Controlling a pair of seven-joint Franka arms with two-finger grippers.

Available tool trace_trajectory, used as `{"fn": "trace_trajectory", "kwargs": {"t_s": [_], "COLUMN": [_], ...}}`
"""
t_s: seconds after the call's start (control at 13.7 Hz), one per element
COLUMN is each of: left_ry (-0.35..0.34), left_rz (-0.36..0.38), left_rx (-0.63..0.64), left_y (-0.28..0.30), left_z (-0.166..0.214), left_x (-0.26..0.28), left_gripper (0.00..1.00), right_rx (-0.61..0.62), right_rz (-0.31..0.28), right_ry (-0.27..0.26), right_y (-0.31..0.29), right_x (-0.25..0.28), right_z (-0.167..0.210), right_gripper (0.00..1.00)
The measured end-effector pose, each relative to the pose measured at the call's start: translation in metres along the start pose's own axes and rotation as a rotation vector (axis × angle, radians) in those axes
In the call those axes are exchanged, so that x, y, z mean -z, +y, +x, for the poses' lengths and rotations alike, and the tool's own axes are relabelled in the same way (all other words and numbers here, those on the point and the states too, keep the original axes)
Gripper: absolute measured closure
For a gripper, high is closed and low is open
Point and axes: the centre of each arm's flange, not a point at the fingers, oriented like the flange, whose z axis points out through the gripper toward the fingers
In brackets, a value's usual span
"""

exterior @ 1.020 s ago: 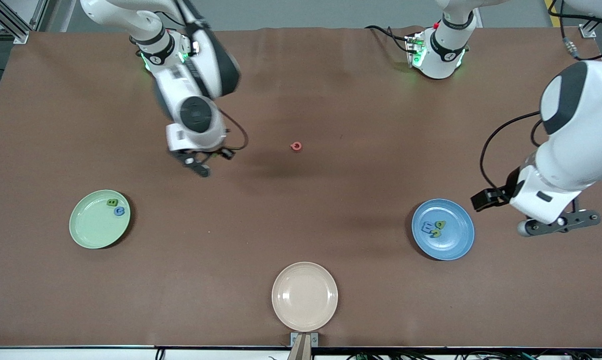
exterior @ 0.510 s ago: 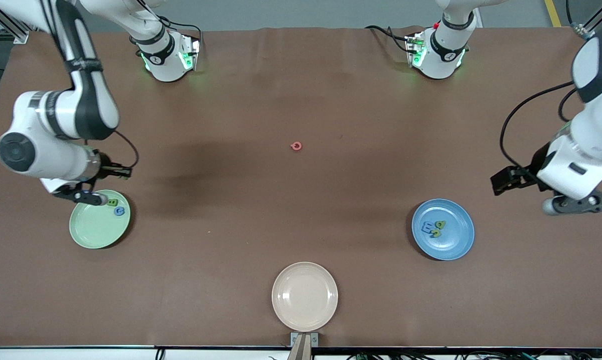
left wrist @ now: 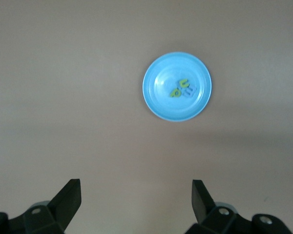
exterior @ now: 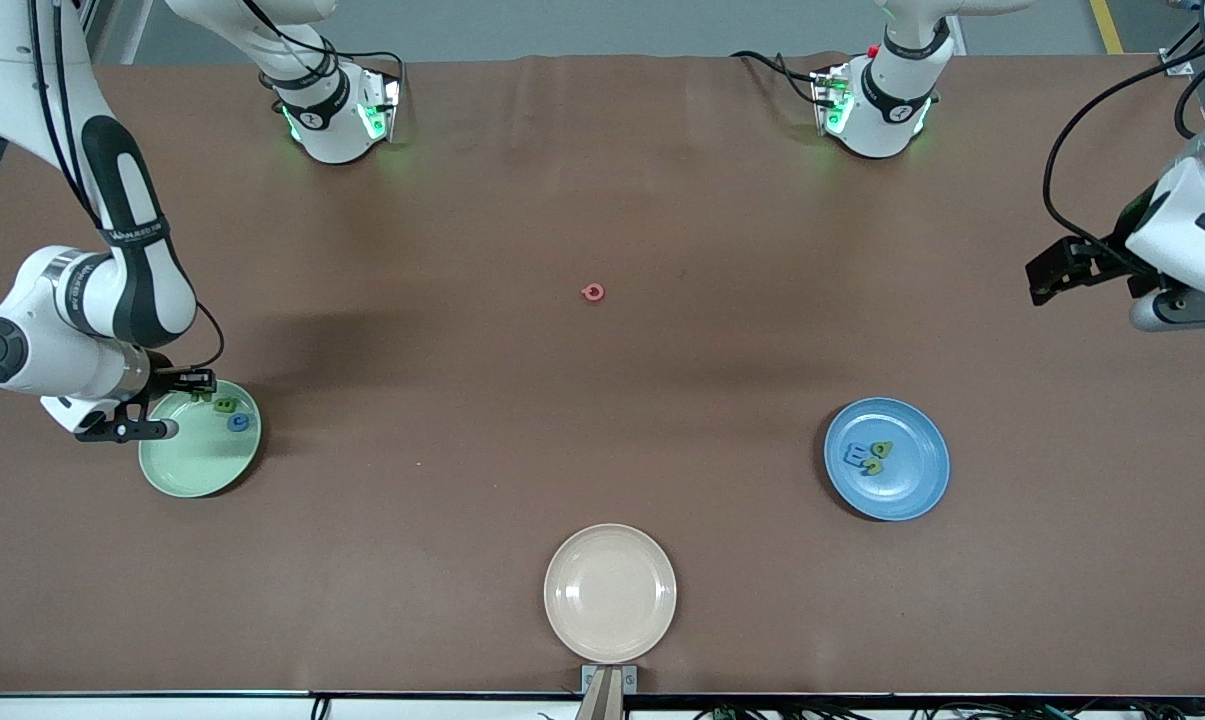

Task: Sort upper and lower case letters into plates
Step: 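Move the right gripper over the pink Q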

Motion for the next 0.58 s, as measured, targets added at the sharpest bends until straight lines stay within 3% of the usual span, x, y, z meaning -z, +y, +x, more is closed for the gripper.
{"fn": "trace_trajectory", "kwargs": {"t_s": [0.58], "left_ry": [-0.004], "left_rz": [-0.020], "left_rx": [0.008], "left_y": [-0.005], "left_z": [-0.015], "left_x": [0.003], "left_gripper": [0.00], "right_rx": [0.057], "right_rz": [0.003], "right_ry": [0.001], "right_y": [0.031], "right_x": [-0.021], "right_z": [0.014], "right_gripper": [0.67]}}
